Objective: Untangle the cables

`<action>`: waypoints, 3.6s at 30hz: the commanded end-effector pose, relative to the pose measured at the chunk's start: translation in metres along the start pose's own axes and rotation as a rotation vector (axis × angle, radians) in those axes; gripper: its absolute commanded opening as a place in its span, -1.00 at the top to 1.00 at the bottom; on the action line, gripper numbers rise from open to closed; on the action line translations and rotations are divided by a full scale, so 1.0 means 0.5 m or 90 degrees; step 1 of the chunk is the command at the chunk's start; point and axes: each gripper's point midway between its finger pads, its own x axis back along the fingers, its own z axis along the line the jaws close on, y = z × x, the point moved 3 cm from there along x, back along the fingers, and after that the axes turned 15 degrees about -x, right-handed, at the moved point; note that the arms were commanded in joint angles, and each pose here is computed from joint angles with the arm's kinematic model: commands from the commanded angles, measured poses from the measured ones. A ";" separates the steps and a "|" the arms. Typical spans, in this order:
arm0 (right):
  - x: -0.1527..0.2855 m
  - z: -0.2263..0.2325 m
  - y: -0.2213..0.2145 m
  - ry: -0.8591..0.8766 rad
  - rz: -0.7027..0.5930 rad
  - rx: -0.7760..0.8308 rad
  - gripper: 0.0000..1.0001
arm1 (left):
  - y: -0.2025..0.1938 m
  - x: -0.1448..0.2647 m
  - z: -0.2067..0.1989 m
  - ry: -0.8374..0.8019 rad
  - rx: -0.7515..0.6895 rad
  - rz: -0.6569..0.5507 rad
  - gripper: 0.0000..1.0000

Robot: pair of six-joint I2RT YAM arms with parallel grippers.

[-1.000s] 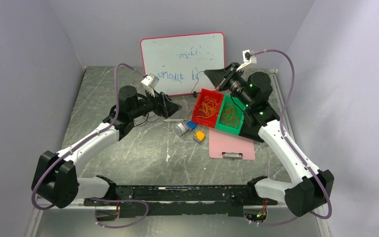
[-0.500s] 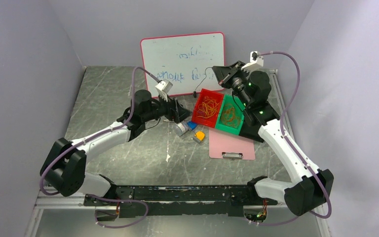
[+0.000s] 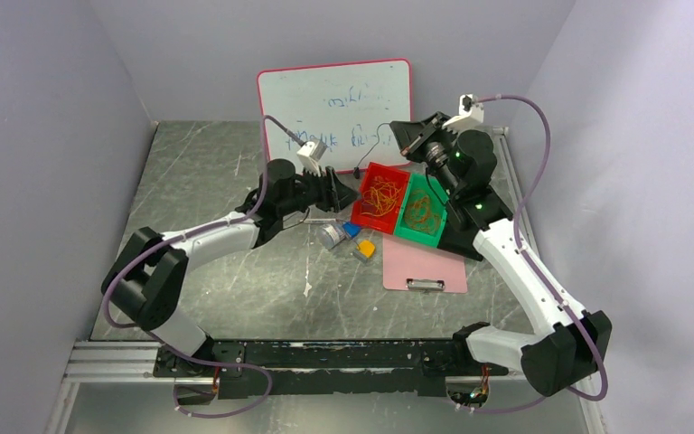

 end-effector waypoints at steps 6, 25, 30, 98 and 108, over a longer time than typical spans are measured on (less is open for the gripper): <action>0.028 0.017 0.027 0.008 -0.030 0.043 1.00 | 0.094 -0.031 -0.017 -0.002 -0.029 -0.023 0.65; 0.062 0.165 0.047 0.239 0.022 0.243 1.00 | 0.361 0.140 -0.140 -0.028 -0.194 -0.021 0.86; 0.065 0.187 0.026 0.298 0.066 0.246 1.00 | 0.379 0.170 -0.129 0.030 -0.182 0.016 0.86; 0.062 -0.159 -0.600 0.115 0.564 0.330 -0.66 | -0.130 0.356 0.116 0.502 0.151 0.139 -0.33; 0.031 -0.167 -0.654 0.181 0.600 0.439 -0.74 | -0.058 0.404 0.152 0.573 0.138 0.068 -0.34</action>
